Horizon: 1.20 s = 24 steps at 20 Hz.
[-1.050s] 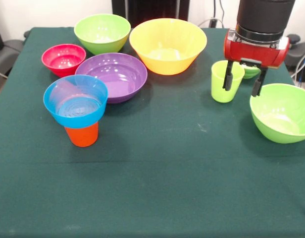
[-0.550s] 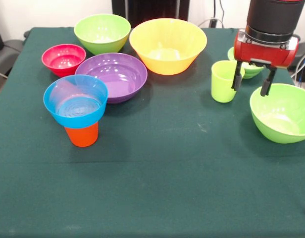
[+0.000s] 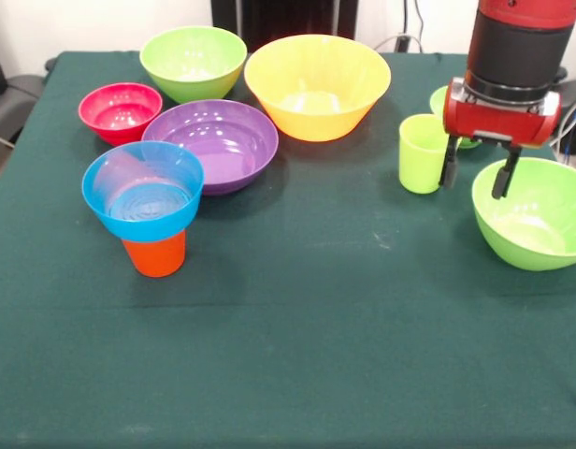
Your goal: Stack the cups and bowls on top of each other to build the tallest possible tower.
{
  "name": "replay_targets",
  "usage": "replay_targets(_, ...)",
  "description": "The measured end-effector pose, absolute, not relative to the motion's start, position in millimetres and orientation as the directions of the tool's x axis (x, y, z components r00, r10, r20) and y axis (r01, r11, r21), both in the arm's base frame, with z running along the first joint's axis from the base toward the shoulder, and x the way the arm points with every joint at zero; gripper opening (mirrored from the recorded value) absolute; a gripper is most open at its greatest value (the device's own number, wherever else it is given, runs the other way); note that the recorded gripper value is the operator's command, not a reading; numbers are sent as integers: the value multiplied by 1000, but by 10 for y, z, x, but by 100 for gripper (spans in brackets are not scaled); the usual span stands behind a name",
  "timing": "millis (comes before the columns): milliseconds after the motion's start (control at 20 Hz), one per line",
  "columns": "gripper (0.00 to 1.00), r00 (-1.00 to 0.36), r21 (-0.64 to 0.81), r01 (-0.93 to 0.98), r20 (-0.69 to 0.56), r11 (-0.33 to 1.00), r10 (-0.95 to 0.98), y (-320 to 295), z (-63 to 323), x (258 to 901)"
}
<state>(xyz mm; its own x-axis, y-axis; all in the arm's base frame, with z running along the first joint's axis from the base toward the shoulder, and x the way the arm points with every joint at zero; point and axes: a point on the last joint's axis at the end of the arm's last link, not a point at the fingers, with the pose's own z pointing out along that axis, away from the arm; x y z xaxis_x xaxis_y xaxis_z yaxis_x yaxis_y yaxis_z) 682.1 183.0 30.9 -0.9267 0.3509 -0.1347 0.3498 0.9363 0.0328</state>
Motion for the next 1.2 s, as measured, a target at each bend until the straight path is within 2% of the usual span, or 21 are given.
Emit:
replay_targets(650, 100, -930, 15, 348, -120, 937, 347, 1797, -245, 6729)
replay_targets(1200, 100, -931, 7, 343, -132, 939, 341, 1783, -316, 6787)
